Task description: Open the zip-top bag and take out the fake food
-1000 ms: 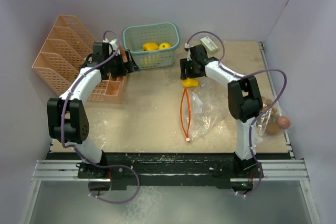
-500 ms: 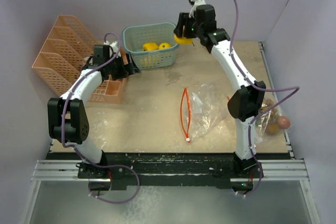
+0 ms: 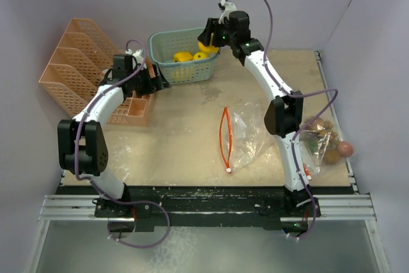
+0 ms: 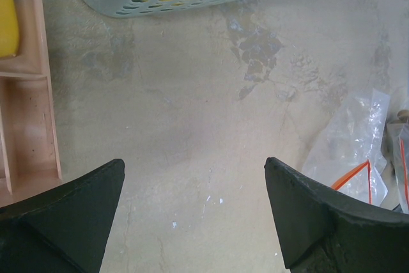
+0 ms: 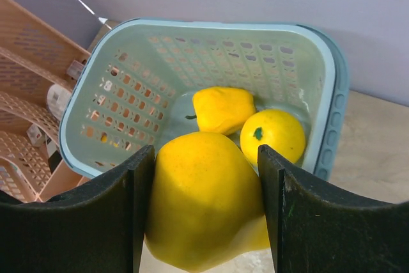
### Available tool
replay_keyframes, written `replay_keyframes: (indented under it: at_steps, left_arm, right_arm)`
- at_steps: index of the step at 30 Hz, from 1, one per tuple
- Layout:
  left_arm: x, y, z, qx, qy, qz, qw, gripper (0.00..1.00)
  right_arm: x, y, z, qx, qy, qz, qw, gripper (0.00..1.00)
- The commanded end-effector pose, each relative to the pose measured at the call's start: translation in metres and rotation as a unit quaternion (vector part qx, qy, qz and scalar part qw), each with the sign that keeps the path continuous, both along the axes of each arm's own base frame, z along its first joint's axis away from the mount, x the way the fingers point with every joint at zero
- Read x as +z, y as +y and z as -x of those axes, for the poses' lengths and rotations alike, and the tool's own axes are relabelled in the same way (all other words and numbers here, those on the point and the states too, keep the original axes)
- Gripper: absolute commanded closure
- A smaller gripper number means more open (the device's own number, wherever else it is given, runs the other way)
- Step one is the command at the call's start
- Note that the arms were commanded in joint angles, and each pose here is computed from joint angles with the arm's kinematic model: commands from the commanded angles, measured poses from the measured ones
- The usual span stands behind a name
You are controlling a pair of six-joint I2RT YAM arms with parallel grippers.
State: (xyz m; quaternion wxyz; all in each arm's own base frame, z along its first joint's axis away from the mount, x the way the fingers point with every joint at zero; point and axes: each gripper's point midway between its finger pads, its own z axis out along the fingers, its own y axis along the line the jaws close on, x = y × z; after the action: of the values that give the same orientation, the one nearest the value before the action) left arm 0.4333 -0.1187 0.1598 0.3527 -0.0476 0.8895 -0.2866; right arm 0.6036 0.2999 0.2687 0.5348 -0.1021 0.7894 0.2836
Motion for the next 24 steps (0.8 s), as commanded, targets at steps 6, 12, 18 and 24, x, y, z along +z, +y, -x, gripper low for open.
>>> replay_keyframes:
  at_steps: [6,12,18,24]
  left_arm:
    - [0.022,-0.003,0.0,-0.014,-0.032,0.014,0.999,0.07]
    - [0.018,-0.003,-0.001,-0.014,-0.028,0.015,0.999,0.07]
    - [0.016,-0.003,-0.003,-0.014,-0.025,0.013,1.0,0.07]
    - [0.014,-0.004,-0.004,-0.018,-0.021,0.014,1.0,0.08]
  right_arm:
    - [0.057,0.027,-0.001,0.064,-0.094,-0.056,0.992,0.91]
    - [0.054,0.038,0.002,0.101,-0.105,-0.066,0.987,0.89]
    - [0.052,0.048,0.001,0.125,-0.105,-0.086,0.983,0.62]
    - [0.046,0.04,-0.006,0.11,-0.1,-0.086,0.985,0.18]
